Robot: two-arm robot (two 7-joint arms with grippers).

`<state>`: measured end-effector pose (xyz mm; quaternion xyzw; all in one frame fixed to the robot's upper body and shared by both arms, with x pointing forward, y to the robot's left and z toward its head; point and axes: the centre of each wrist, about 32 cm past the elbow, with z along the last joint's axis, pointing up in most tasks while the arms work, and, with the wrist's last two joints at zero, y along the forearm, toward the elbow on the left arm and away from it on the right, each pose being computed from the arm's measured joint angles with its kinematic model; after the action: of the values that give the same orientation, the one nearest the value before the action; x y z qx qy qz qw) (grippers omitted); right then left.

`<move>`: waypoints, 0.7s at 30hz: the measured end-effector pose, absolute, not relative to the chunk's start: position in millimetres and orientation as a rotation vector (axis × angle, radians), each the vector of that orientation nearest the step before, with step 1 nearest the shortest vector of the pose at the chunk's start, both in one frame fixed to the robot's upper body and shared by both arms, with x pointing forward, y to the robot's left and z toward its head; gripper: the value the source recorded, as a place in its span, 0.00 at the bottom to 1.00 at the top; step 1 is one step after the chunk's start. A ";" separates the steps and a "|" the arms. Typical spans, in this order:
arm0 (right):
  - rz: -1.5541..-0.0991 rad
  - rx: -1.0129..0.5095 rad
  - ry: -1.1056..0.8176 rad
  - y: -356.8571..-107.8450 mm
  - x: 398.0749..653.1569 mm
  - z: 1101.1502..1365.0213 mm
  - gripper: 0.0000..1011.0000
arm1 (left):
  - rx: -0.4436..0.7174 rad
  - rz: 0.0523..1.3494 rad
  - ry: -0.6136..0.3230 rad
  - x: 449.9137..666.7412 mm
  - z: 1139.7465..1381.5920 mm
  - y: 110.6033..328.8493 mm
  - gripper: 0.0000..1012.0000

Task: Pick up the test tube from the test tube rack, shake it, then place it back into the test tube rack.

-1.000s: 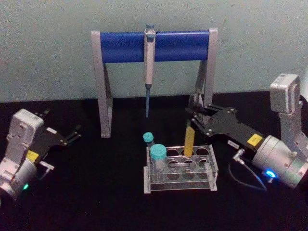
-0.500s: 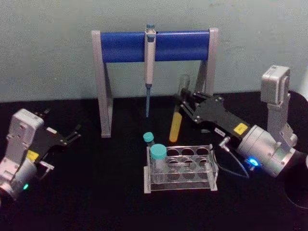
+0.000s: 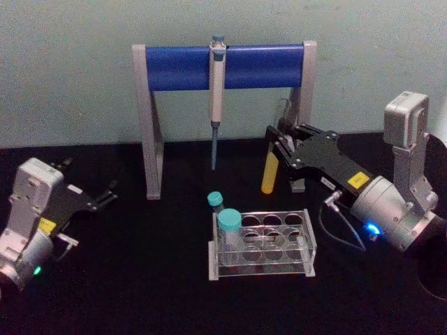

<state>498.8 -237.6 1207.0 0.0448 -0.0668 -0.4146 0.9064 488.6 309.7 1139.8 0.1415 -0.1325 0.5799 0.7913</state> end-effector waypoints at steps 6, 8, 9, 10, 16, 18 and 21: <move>-0.878 0.066 -0.150 -243.6 494.3 1209.1 0.23 | 0.304 1.248 -0.285 488.6 1139.8 309.7 0.99; -0.882 0.054 -0.152 -245.6 492.4 1210.2 0.23 | 0.304 1.248 -0.285 488.6 1139.8 309.7 0.99; -0.885 0.040 -0.153 -247.5 490.0 1211.3 0.23 | 0.304 1.248 -0.285 488.6 1139.8 309.6 0.99; -0.885 0.031 -0.152 -248.5 488.6 1211.8 0.23 | 0.304 1.248 -0.285 488.6 1139.8 309.7 0.99; -0.870 -0.028 -0.144 -254.9 475.9 1215.9 0.23 | 0.304 1.248 -0.285 488.6 1139.8 309.7 0.99; -0.859 -0.038 -0.141 -255.6 472.7 1216.8 0.23 | 0.304 1.248 -0.285 488.6 1139.8 309.7 0.99; -0.833 -0.047 -0.125 -255.9 467.9 1217.1 0.23 | 0.304 1.248 -0.285 488.6 1139.8 309.7 0.99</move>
<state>467.9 -255.9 1217.1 -0.0229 -0.0608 -0.4041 0.9124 488.6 309.7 1139.8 0.1415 -0.1324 0.5799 0.7913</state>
